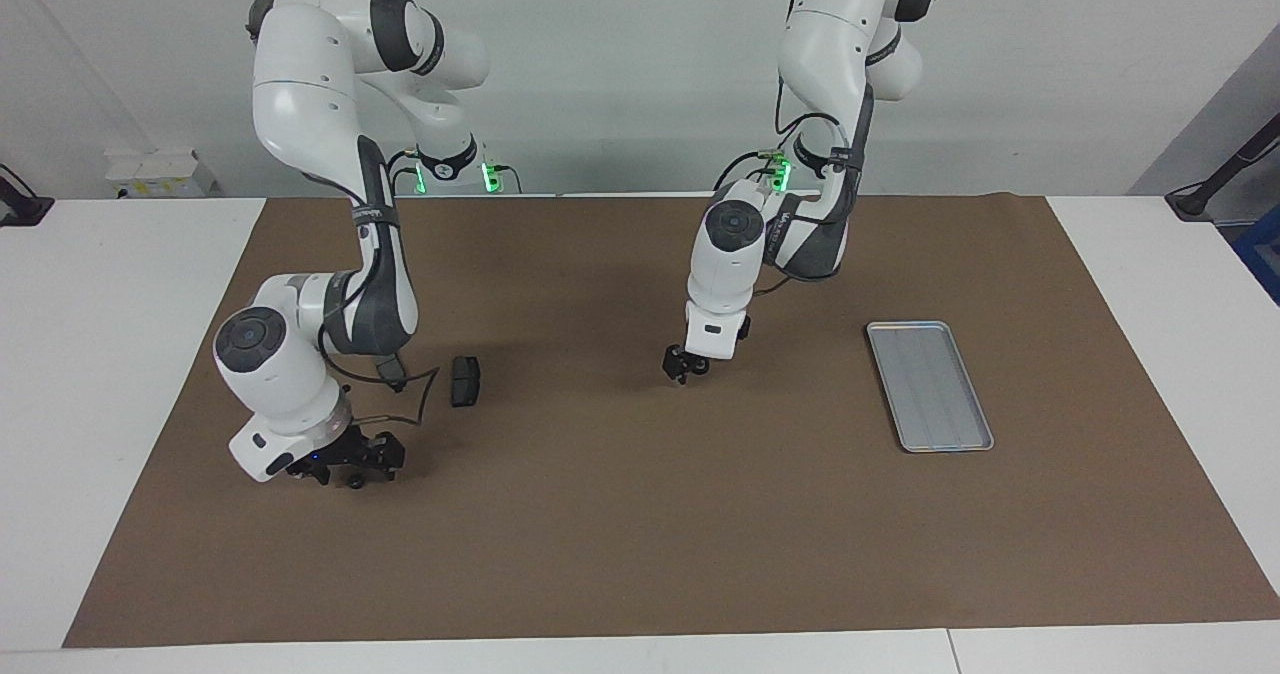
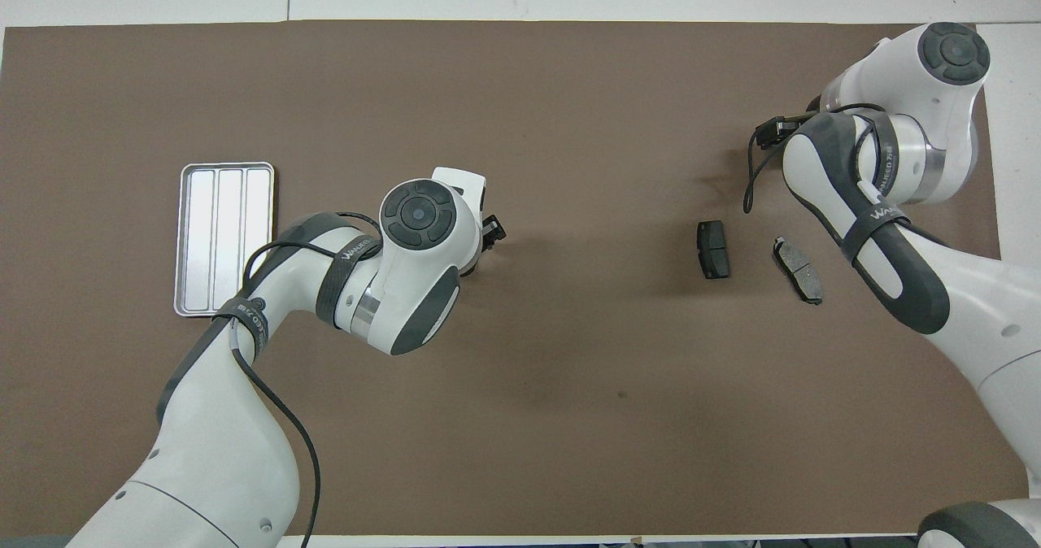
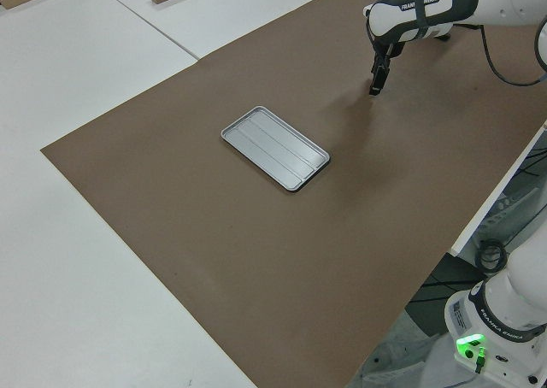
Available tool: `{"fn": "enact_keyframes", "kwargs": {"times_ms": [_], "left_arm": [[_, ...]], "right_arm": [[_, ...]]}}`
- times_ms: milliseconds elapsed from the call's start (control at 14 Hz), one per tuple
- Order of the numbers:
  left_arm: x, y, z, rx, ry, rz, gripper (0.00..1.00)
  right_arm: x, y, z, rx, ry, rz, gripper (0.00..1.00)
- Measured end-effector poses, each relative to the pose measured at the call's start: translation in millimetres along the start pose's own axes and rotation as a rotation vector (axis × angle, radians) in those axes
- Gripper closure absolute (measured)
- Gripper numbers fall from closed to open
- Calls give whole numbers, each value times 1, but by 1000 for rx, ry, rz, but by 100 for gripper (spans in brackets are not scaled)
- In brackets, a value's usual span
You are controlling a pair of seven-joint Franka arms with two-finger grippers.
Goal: Pick bearing gear from pile to tray
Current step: 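Grasp the black bearing at the centre with the left gripper and lift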
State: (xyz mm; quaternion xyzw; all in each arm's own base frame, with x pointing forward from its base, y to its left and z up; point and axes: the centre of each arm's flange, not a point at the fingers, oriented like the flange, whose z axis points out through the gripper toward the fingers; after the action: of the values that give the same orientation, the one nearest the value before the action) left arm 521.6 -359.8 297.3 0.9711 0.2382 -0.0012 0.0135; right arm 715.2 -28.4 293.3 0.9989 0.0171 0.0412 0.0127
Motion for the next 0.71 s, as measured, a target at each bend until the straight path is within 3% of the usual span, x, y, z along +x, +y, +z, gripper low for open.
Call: {"fn": "enact_keyframes", "kwargs": {"times_ms": [71,429,500,714], "left_arm": [[-1,-1,2,2,-1,-2,10],[-2,-2,5,2,0,-6,30],[-2,-2,5,0,1,-6,33],[0,-3,4,1,2,-10,46]], "right_arm": [[0,1,1,-1,2,2,0],[0,8,7,-2,4,12,0],[-1,10,9,-2,1,15,8],[-1,12,14,-1,-5,19,10]]}}
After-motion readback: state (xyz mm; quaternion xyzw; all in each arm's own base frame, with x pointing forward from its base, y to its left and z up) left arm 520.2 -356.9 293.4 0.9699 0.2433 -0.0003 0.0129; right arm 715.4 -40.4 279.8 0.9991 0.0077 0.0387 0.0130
